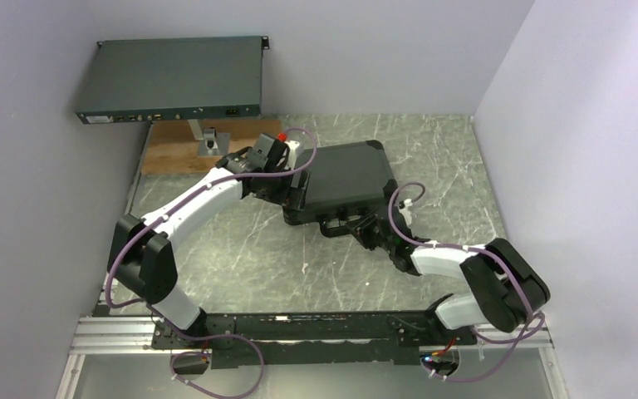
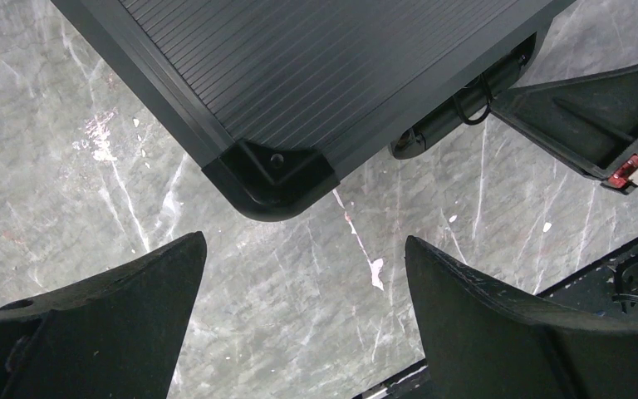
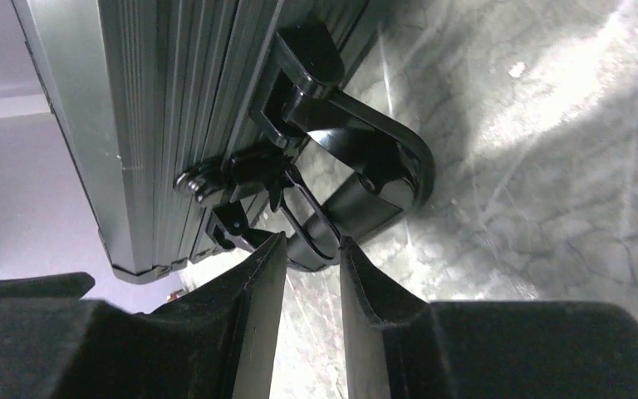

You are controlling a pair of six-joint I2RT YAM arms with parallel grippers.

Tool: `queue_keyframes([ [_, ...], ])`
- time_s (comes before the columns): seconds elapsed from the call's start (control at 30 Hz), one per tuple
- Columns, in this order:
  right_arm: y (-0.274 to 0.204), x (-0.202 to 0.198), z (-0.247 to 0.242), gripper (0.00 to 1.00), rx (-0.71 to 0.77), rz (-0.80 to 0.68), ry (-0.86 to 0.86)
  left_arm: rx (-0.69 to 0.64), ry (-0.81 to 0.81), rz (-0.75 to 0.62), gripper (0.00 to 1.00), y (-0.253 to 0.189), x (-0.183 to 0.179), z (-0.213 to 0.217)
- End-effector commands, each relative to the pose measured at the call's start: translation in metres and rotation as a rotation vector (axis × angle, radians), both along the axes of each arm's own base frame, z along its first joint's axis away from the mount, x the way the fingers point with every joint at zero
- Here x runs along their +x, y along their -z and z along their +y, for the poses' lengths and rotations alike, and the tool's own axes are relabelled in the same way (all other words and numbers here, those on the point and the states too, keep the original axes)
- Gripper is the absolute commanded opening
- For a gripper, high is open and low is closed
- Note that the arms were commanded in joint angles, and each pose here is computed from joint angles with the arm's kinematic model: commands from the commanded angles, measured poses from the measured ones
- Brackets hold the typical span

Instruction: Pack up texas hold em set

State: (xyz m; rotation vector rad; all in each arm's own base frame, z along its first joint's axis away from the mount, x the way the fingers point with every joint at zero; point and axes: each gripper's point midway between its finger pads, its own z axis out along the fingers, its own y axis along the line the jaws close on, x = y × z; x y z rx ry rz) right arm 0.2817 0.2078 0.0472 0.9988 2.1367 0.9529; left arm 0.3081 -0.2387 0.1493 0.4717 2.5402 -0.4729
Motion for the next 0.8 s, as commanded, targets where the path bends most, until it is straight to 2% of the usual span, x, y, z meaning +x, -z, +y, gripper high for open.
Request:
queue_keyframes([
  [0.0,-0.017,0.019,0.016,0.32,0.027,-0.055,-0.017,-0.029,0.021,-0.030,0.96,-0.008,0.002,-0.002],
  [0.33,-0.020,0.026,0.026,0.31,0.028,-0.068,-0.050,-0.030,0.015,-0.028,0.96,-0.006,-0.002,0.002],
  [0.47,-0.018,0.017,0.037,0.31,0.036,-0.046,-0.080,-0.035,0.014,-0.027,0.96,-0.005,-0.002,0.002],
  [0.77,-0.020,0.016,0.039,0.32,0.013,-0.024,-0.053,-0.049,0.012,-0.021,0.95,-0.004,-0.004,0.001],
])
